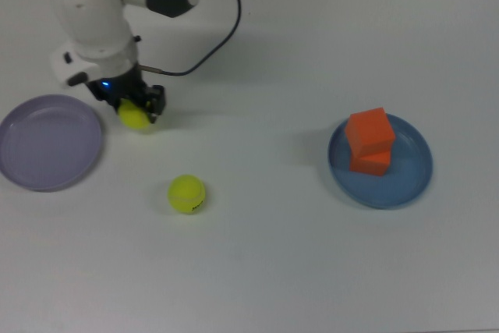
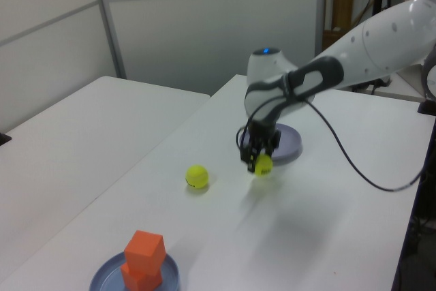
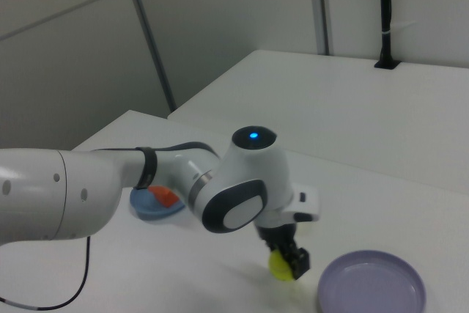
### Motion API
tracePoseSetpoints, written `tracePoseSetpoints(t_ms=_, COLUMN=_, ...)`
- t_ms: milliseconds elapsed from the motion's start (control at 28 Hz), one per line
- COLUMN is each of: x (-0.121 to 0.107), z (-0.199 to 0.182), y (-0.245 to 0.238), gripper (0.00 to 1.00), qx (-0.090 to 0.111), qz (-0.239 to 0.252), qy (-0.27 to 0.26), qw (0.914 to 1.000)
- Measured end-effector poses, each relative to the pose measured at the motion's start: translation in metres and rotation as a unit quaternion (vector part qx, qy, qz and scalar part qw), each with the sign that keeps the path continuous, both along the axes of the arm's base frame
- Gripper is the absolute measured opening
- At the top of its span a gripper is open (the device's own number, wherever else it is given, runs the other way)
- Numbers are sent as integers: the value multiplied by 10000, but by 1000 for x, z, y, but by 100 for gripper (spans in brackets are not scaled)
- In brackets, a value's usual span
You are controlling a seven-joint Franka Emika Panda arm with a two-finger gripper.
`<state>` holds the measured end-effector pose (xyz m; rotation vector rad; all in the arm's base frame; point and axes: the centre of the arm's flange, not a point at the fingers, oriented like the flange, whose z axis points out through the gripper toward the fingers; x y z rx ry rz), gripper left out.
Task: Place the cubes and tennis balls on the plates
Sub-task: 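Place the tennis ball on the lavender plate and open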
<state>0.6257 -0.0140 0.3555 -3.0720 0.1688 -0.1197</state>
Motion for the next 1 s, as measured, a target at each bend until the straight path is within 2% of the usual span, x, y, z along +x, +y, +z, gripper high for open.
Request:
tracePoseSetpoints(t_ms=107, x=11, z=26, y=-38, gripper=69, qx=18, qz=-237, qy=-299, qw=9993)
tracePoseSetpoints(t_ms=250, x=18, z=39, y=-86, gripper=69, qx=40, qz=-461, qy=-506, qw=9976)
tracePoseSetpoints(t_ms=393, x=26, z=27, y=-106, gripper=69, qx=64, qz=-595, qy=-492, qw=9970)
tracePoseSetpoints(t_ms=643, x=41, z=-7, y=-103, gripper=71, qx=10, qz=-589, qy=-318, qw=9978)
tracePoseSetpoints(t_ms=786, x=46, z=-10, y=-102, gripper=84, qx=-22, qz=-573, qy=-330, qw=9978)
tracePoseSetpoints(t_ms=821, x=48, z=-5, y=-102, gripper=91, qx=-26, qz=-565, qy=-372, qw=9977)
tracePoseSetpoints(t_ms=929, x=52, z=10, y=-101, gripper=99, qx=-24, qz=-538, qy=-515, qw=9972)
tracePoseSetpoints(t_ms=1000, x=54, z=28, y=-97, gripper=100, qx=-1, qz=-500, qy=-664, qw=9965)
